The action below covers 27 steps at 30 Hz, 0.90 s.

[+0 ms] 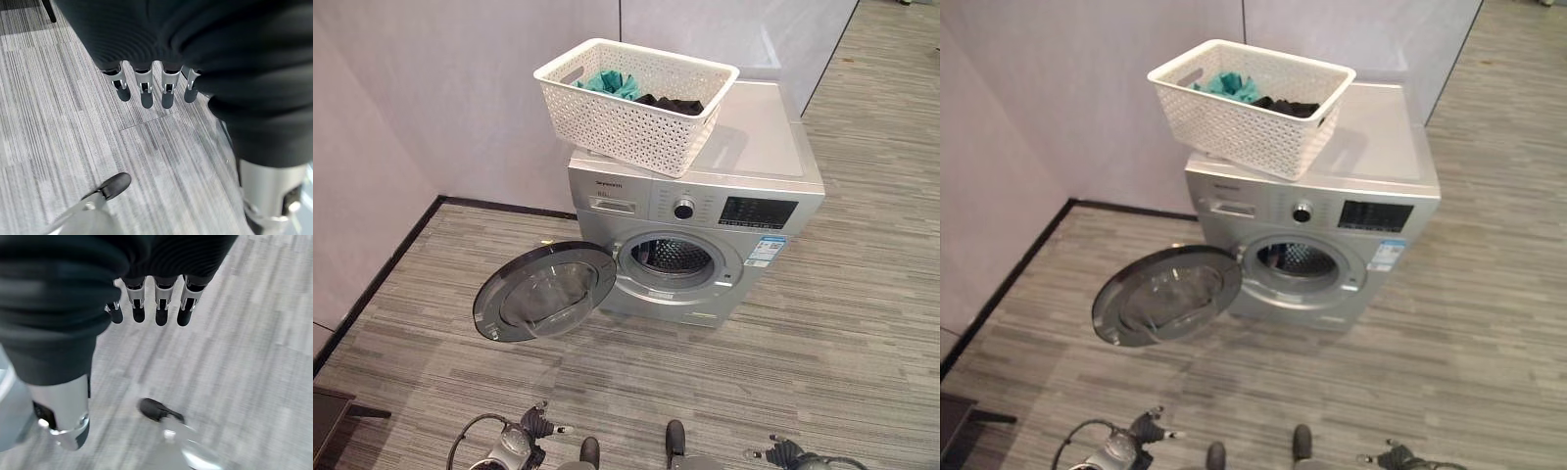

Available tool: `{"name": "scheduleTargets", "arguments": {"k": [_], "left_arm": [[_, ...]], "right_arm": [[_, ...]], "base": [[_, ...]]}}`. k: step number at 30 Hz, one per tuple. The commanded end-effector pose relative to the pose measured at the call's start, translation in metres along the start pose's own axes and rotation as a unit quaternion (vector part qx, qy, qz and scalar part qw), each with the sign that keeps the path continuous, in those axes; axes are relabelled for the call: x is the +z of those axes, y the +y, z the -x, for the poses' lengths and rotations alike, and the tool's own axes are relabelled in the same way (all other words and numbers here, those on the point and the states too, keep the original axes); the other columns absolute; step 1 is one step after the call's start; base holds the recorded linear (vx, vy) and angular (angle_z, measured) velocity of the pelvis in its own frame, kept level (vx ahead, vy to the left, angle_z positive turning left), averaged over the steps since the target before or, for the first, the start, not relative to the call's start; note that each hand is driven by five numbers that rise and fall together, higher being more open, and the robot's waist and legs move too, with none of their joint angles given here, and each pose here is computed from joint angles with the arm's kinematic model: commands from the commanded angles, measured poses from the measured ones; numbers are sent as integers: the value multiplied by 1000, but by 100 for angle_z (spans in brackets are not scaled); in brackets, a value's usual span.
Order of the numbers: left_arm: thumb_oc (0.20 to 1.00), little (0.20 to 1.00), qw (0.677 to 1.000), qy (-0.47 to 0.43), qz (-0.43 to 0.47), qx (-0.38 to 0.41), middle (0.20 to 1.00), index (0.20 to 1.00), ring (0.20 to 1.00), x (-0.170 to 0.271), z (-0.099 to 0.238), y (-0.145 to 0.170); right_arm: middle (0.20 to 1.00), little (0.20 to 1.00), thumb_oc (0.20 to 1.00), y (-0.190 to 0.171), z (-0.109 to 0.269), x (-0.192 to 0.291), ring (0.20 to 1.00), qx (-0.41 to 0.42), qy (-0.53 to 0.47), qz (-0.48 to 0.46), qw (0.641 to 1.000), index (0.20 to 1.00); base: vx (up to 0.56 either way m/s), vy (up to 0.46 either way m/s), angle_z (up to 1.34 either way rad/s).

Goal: Grab the laundry basket,head to the washer,open it,put in the laundry and shut it.

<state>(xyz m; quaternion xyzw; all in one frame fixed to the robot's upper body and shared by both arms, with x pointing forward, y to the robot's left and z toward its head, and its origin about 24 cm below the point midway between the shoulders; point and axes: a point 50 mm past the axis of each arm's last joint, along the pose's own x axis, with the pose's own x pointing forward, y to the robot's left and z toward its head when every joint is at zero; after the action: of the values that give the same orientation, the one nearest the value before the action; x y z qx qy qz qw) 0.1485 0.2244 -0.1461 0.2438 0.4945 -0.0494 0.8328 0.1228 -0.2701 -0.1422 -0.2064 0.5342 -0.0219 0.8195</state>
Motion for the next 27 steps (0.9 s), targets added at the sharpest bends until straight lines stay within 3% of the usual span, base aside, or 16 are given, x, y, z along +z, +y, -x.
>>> {"name": "scheduleTargets", "arguments": {"k": [1,24,27], "left_arm": [[1000,1000,1000,-16,3,13,1000,1000,1000,14,-3,7],[1000,1000,1000,4,-21,1,1000,1000,1000,-7,1,3],[1000,1000,1000,-9,-24,8,1000,1000,1000,-2,0,8]], "right_arm": [[1000,1000,1000,-20,-1,20,1000,-27,-41,41,998,1000],[1000,1000,1000,-1,-1,20,1000,-2,-41,19,999,1000],[1000,1000,1000,-4,0,37,1000,-9,-82,4,997,1000]], "base": [[64,28,-1],[28,100,-7],[-39,200,3]]}}
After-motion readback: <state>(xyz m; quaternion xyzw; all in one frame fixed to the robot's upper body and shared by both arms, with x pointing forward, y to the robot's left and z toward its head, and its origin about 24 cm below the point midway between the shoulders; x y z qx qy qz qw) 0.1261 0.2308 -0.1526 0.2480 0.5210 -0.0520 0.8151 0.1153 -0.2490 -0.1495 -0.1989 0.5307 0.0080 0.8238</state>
